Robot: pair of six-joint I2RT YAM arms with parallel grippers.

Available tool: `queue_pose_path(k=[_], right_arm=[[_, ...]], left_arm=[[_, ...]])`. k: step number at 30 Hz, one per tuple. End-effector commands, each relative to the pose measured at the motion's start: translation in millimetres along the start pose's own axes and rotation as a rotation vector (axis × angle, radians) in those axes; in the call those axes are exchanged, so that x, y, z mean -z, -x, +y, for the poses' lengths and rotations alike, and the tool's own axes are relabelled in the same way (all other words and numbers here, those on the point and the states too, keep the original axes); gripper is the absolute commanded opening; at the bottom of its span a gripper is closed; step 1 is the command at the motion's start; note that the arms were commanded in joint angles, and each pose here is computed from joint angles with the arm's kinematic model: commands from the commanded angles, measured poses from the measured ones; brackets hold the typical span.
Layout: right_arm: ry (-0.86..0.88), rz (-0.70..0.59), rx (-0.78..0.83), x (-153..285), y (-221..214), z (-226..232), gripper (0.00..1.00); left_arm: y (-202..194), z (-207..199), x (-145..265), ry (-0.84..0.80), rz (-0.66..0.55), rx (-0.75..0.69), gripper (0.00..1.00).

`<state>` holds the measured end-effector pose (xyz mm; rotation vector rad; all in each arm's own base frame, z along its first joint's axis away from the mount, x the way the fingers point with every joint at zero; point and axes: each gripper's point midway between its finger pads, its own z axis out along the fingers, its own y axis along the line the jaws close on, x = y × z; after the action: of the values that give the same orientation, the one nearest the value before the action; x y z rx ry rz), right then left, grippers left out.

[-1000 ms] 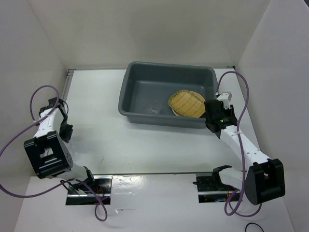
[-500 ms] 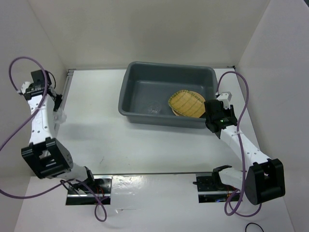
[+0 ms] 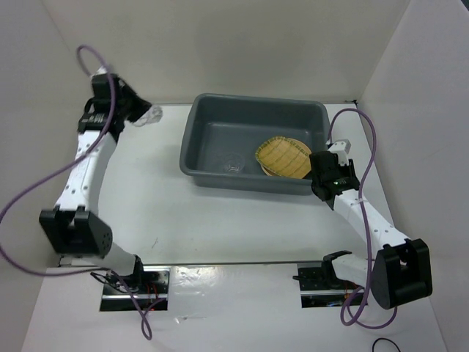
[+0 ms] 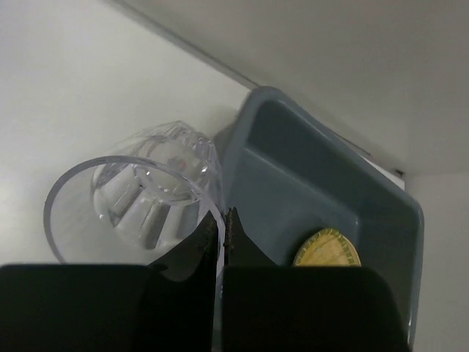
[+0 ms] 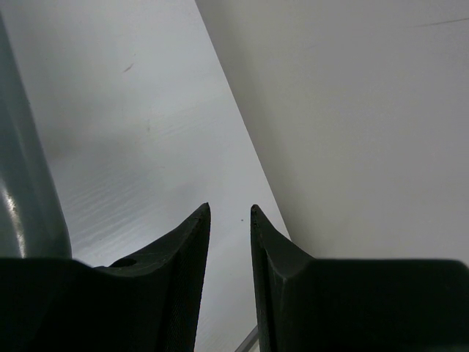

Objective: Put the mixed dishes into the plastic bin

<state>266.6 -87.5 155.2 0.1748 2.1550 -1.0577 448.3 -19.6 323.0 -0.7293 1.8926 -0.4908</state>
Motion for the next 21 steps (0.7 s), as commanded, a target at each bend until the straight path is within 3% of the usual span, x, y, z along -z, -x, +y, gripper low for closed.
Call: queue_pose_path(k=[1, 2, 3, 4, 5, 6, 7, 9, 16, 21], right_arm=[[-0.007, -0.017, -0.029, -1.4, 3.9, 4.0, 0.34], [-0.007, -0.017, -0.029, -1.4, 3.9, 4.0, 0.34], [-0.007, -0.017, -0.029, -1.4, 3.9, 4.0, 0.34], [-0.007, -0.017, -0.029, -1.4, 3.9, 4.0, 0.34], [-0.007, -0.017, -0.029, -1.4, 3.9, 4.0, 0.34], [-0.007, -0.017, -0.029, -1.4, 3.9, 4.0, 0.34], [-0.007, -0.017, -0.029, -1.4, 3.9, 4.0, 0.34], [-0.007, -0.017, -0.019, -1.4, 3.9, 3.6, 0.33], [0.010, -0.012, -0.011, -2.0, 0.6, 7.5, 0.33], [0.010, -0.012, -0.011, -2.0, 0.6, 7.5, 0.33]], left_arm=[[-10.4, -71.7, -19.8, -0.144, 0.045, -0.300, 0.00], [-36.6, -69.5, -50.8, -0.101, 0.123, -0.358, 0.00], [-42.7, -111.6, -35.4, -0.152, 0.133, -0.432, 0.00], [-47.7, -120.7, -40.5, -0.135, 0.123, -0.526, 0.00], [-77.5, -119.9, -68.5, -0.102, 0.182, -0.591, 0.00], [-111.2, -129.7, -64.7, -0.093, 0.250, -0.673, 0.00], [-106.4, -150.3, -77.2, -0.092, 0.189, -0.730, 0.00], [-130.3, -159.0, -77.8, -0.135, 0.239, -0.714, 0.00], [-243.4, -119.5, -117.2, -0.007, 0.421, -0.894, 0.00], [-282.0, -104.6, -128.2, 0.007, 0.494, -0.929, 0.00]])
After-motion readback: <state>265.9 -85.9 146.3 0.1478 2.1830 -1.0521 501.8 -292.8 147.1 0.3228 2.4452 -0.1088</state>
